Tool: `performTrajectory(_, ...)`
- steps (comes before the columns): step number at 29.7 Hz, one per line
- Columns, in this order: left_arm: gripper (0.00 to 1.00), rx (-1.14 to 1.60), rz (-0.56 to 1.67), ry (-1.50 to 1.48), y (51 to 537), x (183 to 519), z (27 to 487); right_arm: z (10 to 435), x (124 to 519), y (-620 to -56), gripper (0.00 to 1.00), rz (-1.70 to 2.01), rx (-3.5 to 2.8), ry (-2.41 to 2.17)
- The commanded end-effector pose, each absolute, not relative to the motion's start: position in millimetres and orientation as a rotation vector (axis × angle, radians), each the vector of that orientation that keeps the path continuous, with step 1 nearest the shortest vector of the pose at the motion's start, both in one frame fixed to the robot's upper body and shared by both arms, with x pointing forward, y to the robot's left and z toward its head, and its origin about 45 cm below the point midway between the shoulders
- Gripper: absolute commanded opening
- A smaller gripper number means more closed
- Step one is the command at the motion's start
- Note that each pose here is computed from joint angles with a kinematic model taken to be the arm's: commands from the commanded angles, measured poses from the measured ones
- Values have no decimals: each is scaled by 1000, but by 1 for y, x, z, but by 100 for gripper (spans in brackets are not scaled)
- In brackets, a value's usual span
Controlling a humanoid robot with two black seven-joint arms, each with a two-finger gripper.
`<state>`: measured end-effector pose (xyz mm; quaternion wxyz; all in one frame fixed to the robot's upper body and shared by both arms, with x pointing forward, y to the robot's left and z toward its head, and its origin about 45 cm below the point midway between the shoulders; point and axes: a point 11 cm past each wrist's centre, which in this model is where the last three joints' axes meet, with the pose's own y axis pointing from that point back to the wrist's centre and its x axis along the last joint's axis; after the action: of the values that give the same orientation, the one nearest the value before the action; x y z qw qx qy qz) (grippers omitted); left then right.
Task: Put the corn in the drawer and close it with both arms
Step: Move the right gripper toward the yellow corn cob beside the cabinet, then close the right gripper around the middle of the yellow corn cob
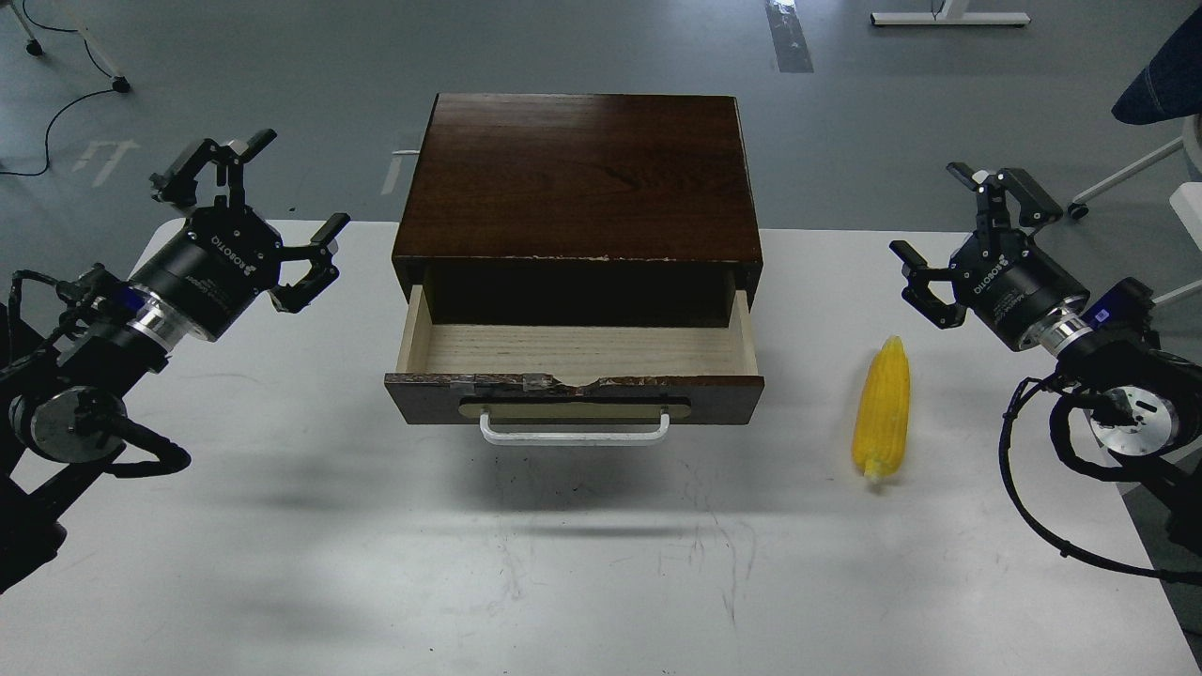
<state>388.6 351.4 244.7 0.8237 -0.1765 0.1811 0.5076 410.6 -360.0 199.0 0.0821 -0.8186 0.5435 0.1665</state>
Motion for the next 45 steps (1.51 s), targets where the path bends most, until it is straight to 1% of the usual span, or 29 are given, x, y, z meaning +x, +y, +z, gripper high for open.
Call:
performTrajectory(1,100,-377,1078,387,350,389,244,201,410,-364,100,489,-2446,1632)
performTrajectory(9,100,-381,1072,394,347,389,243,200,409,-365,100,487,-2449,1634)
performTrajectory(13,100,-380,1073,393,347,389,243,209,413,-367,100,451,-2463,1631)
performTrajectory(16,100,-380,1073,393,347,389,243,237,416,-372,100,289,-2601,1608)
performTrajectory(18,100,-380,1073,393,347,389,243,246,415,-372,100,192,-2711,1587)
performTrajectory(22,100,-381,1072,392,347,389,243,280,406,-380,100,-202,-3053,1509)
performTrajectory(24,100,-381,1072,392,347,389,243,285,404,-386,100,-306,-3138,1505)
performTrajectory(26,100,-382,1072,391,347,390,244,282,401,-392,100,-436,-3275,1480)
performTrajectory(28,100,-382,1072,391,347,390,244,270,393,-399,100,-567,-3456,1414)
performTrajectory(29,100,-383,1069,392,346,390,244,256,384,-406,100,-647,-3594,1350)
performTrajectory(33,100,-389,1061,397,342,390,243,224,364,-419,100,-808,-3890,1109)
performTrajectory(39,100,-388,1060,400,341,390,242,204,353,-422,100,-845,-4038,924)
performTrajectory(45,100,-396,1050,410,335,390,240,190,364,-409,100,-879,-4105,802)
